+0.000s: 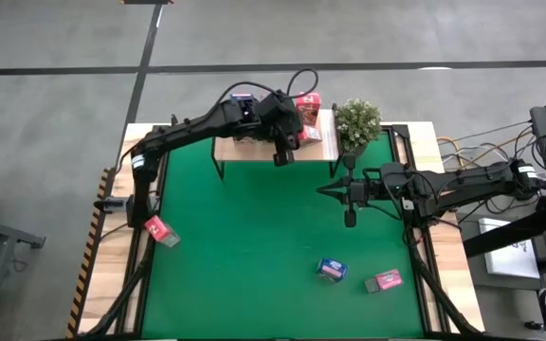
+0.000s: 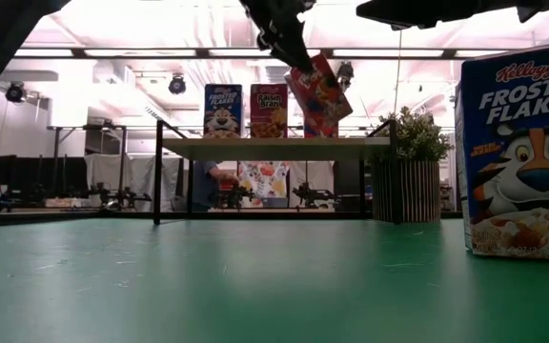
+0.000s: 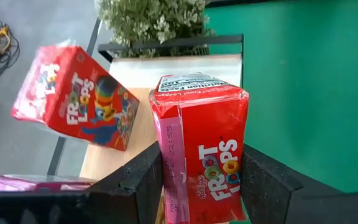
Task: Stack cereal on shelf
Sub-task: Put the bottom right red cereal box on the shelf aligned with the red cereal box
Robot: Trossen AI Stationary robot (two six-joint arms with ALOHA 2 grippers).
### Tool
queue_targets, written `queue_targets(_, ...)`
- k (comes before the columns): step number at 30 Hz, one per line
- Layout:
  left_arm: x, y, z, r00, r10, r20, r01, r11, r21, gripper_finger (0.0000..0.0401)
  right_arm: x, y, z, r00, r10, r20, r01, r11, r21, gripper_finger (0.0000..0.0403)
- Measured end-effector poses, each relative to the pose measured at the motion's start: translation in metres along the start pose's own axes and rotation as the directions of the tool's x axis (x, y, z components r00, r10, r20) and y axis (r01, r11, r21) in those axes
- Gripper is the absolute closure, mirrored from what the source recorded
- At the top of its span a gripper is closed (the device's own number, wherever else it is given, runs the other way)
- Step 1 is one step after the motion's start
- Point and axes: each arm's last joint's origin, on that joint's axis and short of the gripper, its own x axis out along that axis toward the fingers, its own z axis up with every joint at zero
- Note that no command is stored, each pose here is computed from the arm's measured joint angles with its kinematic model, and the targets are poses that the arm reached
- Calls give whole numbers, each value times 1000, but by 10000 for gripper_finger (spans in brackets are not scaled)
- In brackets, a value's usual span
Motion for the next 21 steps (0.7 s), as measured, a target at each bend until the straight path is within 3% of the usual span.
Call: queue_targets(21, 13, -1, -2, 1000, 9, 21, -9, 1000, 16, 227, 0, 0, 0, 1000, 0, 0, 0, 1000, -2, 394)
